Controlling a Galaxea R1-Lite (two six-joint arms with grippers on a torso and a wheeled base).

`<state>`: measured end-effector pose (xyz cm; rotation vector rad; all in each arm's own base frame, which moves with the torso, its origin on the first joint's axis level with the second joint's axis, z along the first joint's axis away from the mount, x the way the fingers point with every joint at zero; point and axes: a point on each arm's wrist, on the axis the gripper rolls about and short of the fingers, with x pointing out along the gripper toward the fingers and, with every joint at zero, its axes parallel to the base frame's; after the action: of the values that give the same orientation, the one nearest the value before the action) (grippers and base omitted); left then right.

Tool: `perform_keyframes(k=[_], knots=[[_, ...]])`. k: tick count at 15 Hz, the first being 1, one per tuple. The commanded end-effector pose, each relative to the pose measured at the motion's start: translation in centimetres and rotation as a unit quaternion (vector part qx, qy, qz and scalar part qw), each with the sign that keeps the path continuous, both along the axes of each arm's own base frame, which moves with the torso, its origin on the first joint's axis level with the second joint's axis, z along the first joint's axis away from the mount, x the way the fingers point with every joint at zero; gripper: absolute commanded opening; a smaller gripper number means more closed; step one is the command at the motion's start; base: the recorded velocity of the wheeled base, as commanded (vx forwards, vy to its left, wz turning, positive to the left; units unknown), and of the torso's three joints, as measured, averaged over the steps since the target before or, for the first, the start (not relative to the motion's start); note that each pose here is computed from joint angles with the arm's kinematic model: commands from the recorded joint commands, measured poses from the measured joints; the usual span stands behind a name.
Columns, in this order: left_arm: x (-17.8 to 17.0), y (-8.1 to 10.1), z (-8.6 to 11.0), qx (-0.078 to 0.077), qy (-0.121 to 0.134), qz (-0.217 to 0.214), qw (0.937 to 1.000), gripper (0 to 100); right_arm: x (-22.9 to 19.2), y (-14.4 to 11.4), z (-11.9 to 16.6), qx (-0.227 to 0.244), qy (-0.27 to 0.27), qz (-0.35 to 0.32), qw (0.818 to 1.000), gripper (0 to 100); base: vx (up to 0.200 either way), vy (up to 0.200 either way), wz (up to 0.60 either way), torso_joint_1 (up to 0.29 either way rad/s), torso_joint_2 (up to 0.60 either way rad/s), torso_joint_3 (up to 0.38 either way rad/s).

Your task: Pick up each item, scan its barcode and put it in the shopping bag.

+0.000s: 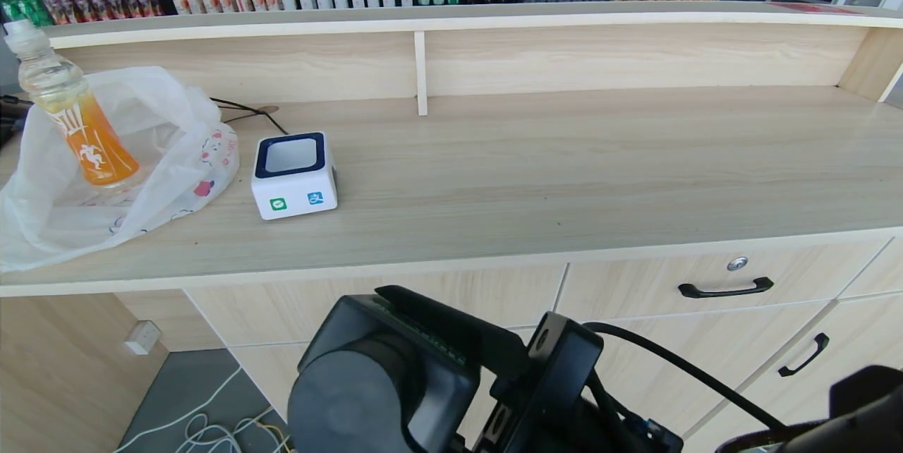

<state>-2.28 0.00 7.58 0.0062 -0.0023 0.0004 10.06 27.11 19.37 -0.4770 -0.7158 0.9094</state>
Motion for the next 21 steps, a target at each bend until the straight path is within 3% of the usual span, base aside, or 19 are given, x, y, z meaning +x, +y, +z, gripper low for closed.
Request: perform_keyframes(k=[1, 5, 8, 13, 17, 21], knots=[[0.0, 0.0, 0.0, 0.0, 0.0, 0.001, 1.0, 100, 0.3, 0.2, -0.1, 0.025, 0.049, -0.01, 0.998, 0, 0.0, 0.0, 0.0, 0.0, 0.0, 0.0], [0.0, 0.0, 0.0, 0.0, 0.0, 0.001, 1.0, 100, 1.8, 0.2, 0.0, 0.056, 0.092, -0.028, 0.994, 0, 0.0, 0.0, 0.0, 0.0, 0.0, 0.0], [0.0, 0.0, 0.0, 0.0, 0.0, 0.001, 1.0, 100, 2.7, 0.7, 0.4, 0.124, 0.166, -0.054, 0.977, 0, 0.0, 0.0, 0.0, 0.0, 0.0, 0.0], [0.0, 0.0, 0.0, 0.0, 0.0, 0.0, 1.0, 100, 6.3, -0.4, 1.0, 0.198, 0.22, -0.078, 0.952, 0, 0.0, 0.0, 0.0, 0.0, 0.0, 0.0], [0.0, 0.0, 0.0, 0.0, 0.0, 0.001, 1.0, 100, 9.6, -2.2, 1.7, 0.242, 0.222, -0.114, 0.938, 0, 0.0, 0.0, 0.0, 0.0, 0.0, 0.0], [0.0, 0.0, 0.0, 0.001, 0.0, 0.001, 1.0, 100, 10.7, -2.7, 1.1, 0.228, 0.22, -0.106, 0.943, 0, 0.0, 0.0, 0.0, 0.0, 0.0, 0.0]])
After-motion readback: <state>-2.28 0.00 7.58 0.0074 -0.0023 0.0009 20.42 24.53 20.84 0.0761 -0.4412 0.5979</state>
